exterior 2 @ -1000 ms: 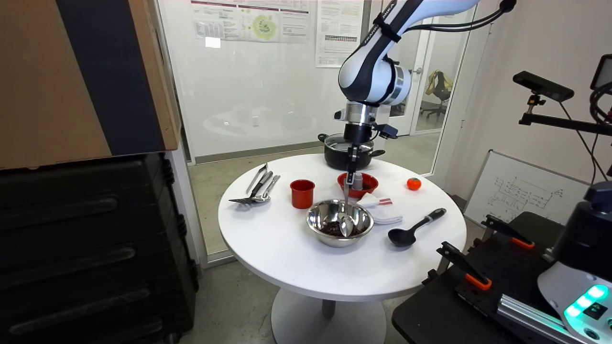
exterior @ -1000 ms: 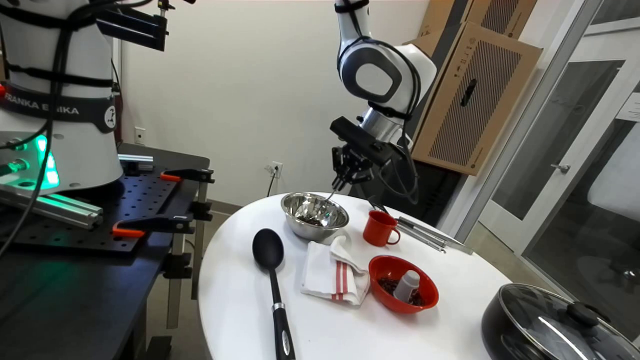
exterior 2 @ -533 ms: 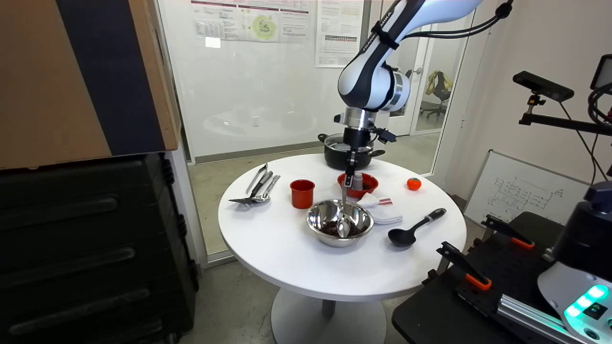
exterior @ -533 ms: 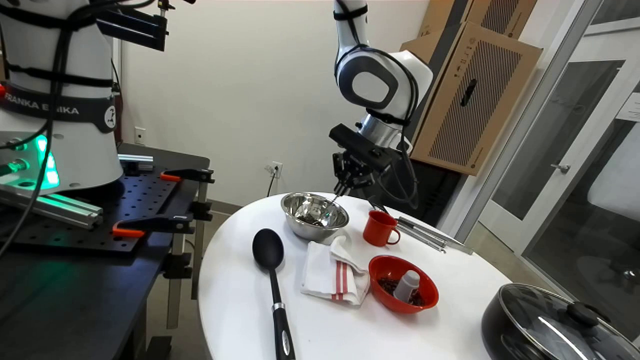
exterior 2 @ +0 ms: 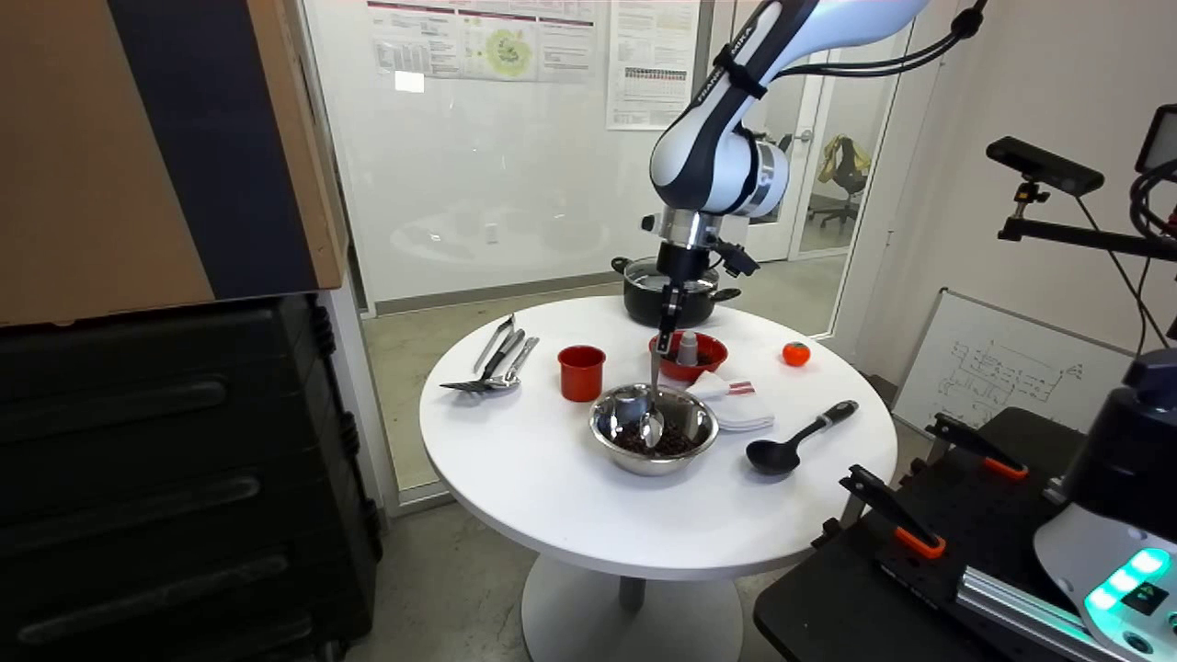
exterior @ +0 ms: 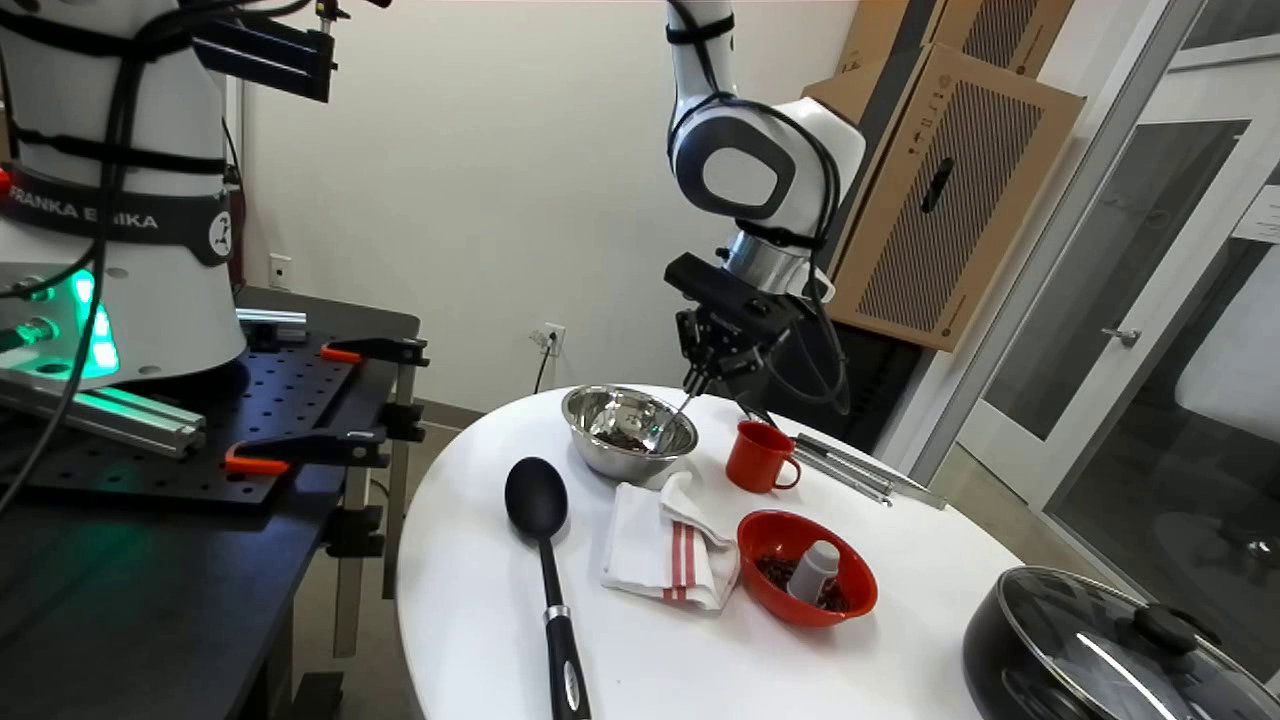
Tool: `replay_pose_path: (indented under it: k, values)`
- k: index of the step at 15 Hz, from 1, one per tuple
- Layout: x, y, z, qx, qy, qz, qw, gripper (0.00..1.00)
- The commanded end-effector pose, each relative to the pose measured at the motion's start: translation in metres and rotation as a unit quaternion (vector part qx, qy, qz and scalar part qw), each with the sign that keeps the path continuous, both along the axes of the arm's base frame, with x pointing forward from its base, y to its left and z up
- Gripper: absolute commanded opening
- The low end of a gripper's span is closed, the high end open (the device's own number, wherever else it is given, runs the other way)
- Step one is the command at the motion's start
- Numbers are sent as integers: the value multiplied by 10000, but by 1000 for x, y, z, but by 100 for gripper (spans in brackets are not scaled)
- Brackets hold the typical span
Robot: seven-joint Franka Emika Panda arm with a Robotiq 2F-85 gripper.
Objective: Use the spoon in the mug to stir in the metal bowl
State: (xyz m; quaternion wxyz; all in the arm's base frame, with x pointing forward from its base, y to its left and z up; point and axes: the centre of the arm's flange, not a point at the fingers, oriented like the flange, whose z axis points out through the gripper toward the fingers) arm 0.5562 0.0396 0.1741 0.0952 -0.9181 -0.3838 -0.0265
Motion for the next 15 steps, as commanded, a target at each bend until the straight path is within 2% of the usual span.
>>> replay_pose_path:
  k: [1, 6, 15]
  values:
    - [-1, 11, -3, -44, -155, -39, 9999, 1]
    - [-1, 30, 2, 74, -246, 20, 9997, 1]
    - [-14, 47, 4, 248, -70, 235, 9994, 1]
